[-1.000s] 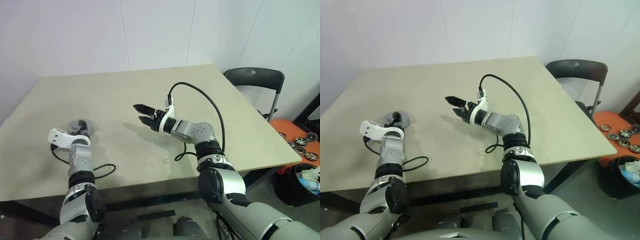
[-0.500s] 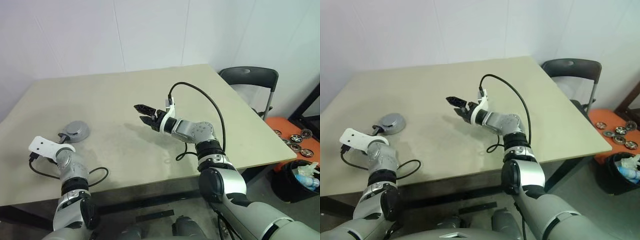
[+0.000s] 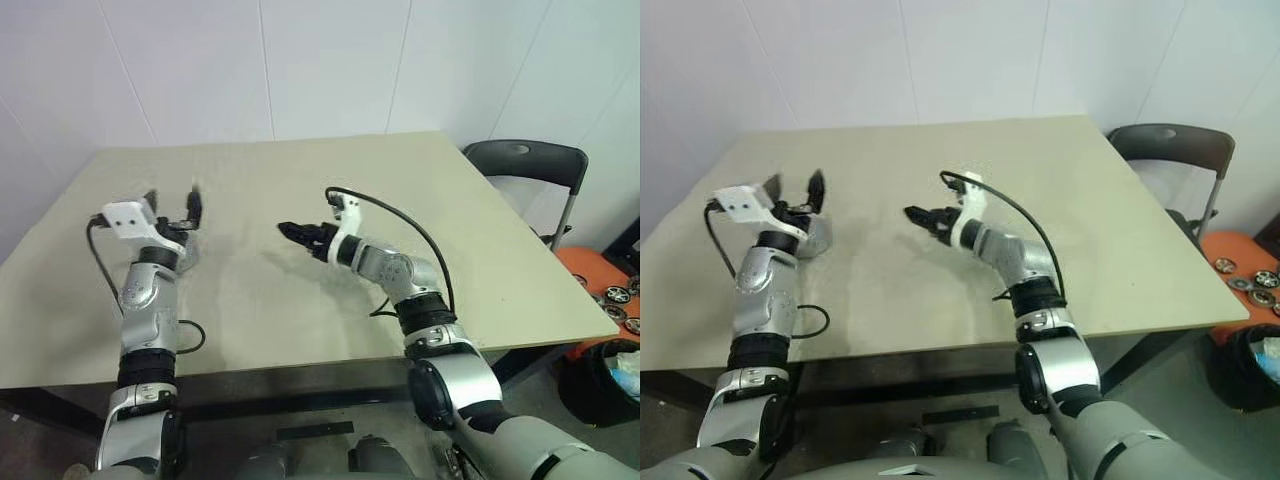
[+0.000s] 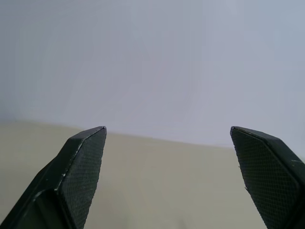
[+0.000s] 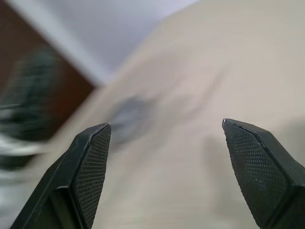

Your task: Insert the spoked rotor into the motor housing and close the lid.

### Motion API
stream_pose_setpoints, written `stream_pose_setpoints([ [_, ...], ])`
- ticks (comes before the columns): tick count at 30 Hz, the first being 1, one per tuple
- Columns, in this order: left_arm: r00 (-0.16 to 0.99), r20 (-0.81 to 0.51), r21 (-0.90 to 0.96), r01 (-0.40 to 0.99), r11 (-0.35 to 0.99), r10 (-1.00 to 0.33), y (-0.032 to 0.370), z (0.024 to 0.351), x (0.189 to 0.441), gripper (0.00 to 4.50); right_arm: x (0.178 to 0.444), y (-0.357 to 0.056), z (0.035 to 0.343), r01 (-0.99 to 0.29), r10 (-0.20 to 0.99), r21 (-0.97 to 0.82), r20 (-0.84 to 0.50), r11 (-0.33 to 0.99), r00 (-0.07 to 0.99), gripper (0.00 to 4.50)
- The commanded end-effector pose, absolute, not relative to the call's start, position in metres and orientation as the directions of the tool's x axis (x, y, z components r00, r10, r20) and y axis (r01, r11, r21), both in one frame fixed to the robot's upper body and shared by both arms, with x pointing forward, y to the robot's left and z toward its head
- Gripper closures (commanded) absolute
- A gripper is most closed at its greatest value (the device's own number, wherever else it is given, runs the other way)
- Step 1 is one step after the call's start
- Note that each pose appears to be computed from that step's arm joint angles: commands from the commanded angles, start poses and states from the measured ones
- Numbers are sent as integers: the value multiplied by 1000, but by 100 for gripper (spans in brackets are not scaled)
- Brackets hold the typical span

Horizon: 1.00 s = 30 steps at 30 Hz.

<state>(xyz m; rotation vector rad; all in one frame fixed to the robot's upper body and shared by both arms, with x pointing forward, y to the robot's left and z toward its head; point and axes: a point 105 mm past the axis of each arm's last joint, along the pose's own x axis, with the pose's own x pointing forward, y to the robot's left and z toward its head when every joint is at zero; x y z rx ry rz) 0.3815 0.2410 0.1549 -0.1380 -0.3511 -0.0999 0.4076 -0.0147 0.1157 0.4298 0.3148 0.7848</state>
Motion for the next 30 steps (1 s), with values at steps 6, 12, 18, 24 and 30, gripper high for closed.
stream_pose_setpoints([
  [6, 832, 242, 40, 505, 862, -499, 192, 150, 353, 6, 421, -63, 146, -661, 668, 159, 13, 734, 744, 60],
  [12, 758, 110, 123, 632, 766, -643, 182, 137, 328, 6, 386, -61, 149, -811, 812, -39, 30, 583, 583, 60],
  [18, 771, 81, 173, 613, 771, -631, 193, 133, 322, 6, 372, -59, 129, -834, 836, -106, -29, 542, 548, 60],
  [24, 778, 77, 196, 601, 775, -623, 194, 128, 322, 6, 374, -54, 128, -812, 818, -148, -31, 564, 574, 60],
  [30, 782, 107, 206, 587, 783, -615, 194, 132, 329, 6, 381, -60, 130, -770, 781, -173, -13, 614, 625, 60],
])
